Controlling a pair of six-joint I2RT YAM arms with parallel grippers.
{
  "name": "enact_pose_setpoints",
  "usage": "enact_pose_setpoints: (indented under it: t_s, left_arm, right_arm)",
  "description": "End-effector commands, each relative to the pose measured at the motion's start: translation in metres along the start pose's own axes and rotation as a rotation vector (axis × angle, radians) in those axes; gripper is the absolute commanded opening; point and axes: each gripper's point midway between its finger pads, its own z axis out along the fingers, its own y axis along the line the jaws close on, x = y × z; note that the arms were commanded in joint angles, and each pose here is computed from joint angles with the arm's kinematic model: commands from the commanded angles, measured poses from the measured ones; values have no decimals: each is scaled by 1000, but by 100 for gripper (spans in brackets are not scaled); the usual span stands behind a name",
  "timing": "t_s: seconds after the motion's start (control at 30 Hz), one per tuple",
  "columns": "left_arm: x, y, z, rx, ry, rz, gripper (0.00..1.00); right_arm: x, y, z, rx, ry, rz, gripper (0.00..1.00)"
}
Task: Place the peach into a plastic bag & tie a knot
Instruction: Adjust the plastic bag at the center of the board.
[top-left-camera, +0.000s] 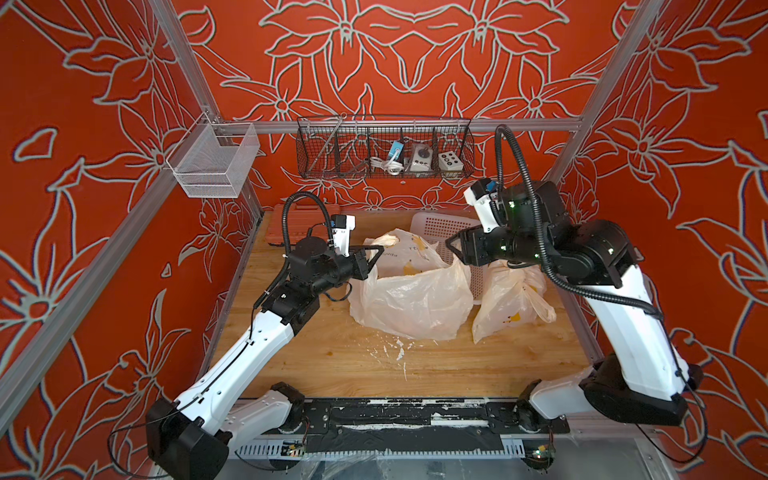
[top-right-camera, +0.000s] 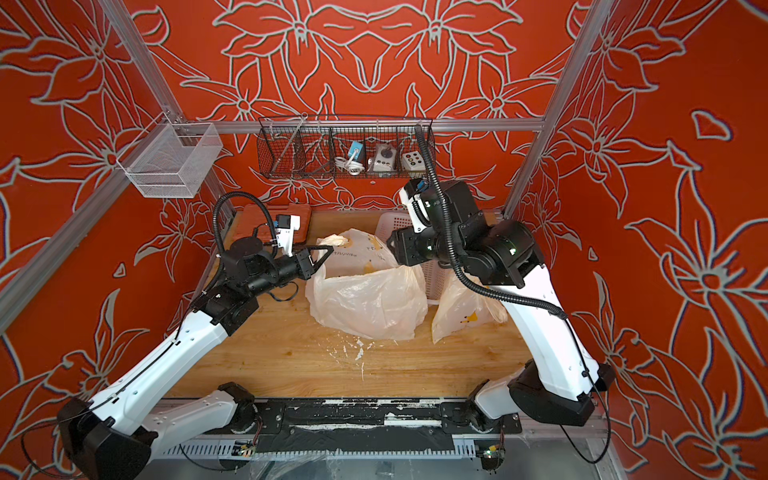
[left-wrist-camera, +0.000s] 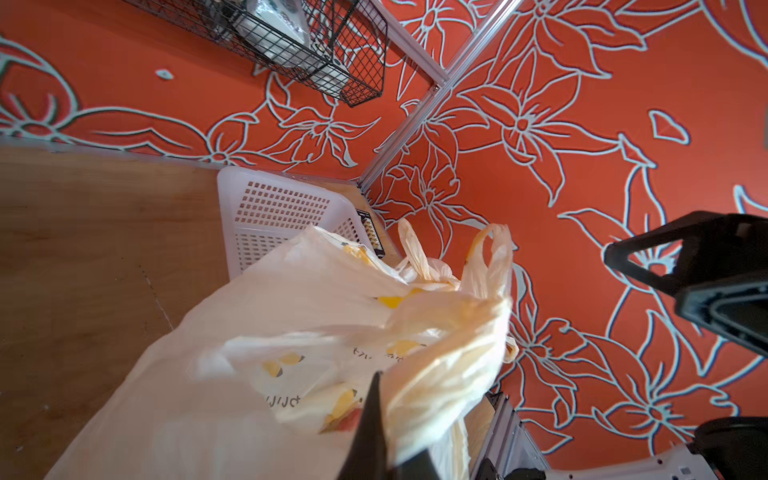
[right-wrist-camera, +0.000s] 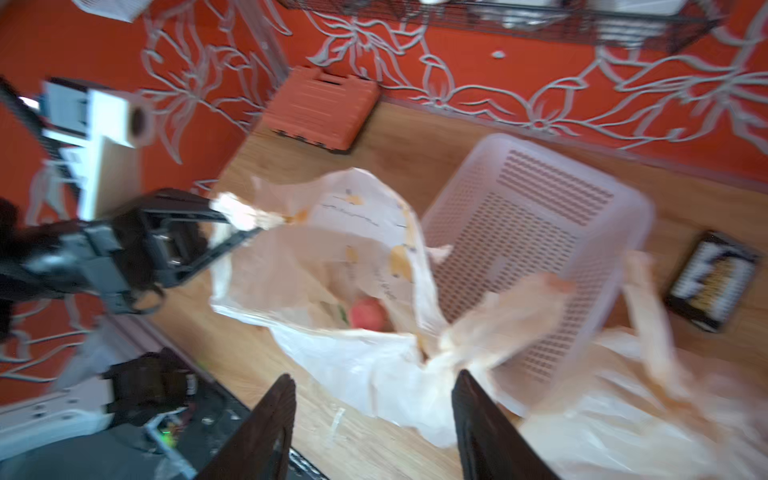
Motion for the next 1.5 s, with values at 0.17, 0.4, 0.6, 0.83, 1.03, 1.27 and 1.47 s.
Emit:
enact_pose_setpoints:
  t_s: [0.17,0.4,0.6,0.83,1.03,1.27,1.47]
  left_arm:
    - [-2,-37,-3,111,4,91,2]
    - [1,-43,0,123,9,121,2]
    - [-4,-34,2,70,-18,132,1]
    - [2,-35,11,87,4,138,1]
    - [11,-38,10,101,25,157,1]
    - [28,-51,4,168,112,264,5]
    - [25,-30,-20,6,103,530,46]
  right_arm:
    - [-25,68,46,-354,3,247,69]
    - [-13,69,75,-353,98,433,64]
    - [15,44,82,-183,143,465,68]
    - [15,58,94,-236,164,521,73]
    - [0,68,108,-281,146,558,62]
    - [-18,70,108,-271,123,454,9]
    - [-18,92,74,-376,200,229,0]
